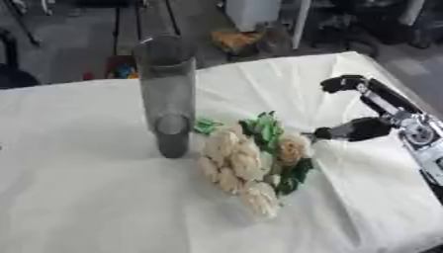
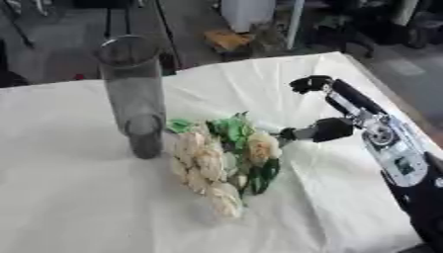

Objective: Arrange flowers into the vase.

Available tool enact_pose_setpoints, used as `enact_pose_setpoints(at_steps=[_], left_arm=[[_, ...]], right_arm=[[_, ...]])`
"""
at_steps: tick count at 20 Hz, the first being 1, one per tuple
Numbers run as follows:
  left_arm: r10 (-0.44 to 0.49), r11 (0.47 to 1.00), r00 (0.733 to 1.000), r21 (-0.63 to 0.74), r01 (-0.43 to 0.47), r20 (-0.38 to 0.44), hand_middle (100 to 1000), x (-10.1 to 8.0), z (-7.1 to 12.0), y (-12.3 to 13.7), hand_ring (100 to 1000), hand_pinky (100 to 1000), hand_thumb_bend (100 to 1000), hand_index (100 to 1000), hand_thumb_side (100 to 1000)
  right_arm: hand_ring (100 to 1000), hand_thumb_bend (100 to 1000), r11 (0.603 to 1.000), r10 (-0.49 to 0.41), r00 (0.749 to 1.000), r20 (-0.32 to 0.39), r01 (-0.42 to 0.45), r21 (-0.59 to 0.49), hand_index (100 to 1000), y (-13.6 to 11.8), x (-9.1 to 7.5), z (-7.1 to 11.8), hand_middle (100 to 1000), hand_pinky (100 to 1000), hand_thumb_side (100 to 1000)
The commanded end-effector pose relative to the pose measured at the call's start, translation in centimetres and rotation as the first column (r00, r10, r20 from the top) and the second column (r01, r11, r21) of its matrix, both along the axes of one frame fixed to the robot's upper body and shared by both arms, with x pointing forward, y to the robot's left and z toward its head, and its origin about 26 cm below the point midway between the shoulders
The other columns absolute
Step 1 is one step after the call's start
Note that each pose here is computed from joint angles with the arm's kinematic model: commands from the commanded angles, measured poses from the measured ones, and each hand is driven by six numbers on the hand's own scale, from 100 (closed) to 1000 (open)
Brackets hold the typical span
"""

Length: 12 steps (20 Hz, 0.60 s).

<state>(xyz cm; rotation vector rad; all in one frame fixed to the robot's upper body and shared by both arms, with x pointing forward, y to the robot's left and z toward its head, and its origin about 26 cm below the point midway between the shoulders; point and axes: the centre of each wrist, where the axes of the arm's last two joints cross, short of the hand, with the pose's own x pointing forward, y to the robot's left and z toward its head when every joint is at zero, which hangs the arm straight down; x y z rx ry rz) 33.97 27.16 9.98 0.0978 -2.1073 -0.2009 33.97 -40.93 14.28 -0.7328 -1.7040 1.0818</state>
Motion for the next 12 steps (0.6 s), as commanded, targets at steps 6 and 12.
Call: enact_pose_setpoints(at_steps=[6, 12], left_arm=[[0.002, 1.000, 1.000, 0.025, -0.002, 0.022, 892, 0.05, 0.81, 0.55, 1000, 791, 803, 876, 1000], [0.000, 1.000, 1.000, 0.025, 0.000, 0.021, 892, 0.05, 0.81, 0.52, 1000, 791, 802, 876, 1000]], right_arm=[[797, 769, 0.998, -0.028, 1.000, -0.005, 0.028, -0.052, 870, -1.67, 0.38, 1.22, 750, 882, 397], [797, 744, 0.998, -0.035, 0.999, -0.027, 0.033, -0.056, 870, -1.90, 0.82, 0.80, 750, 882, 353]])
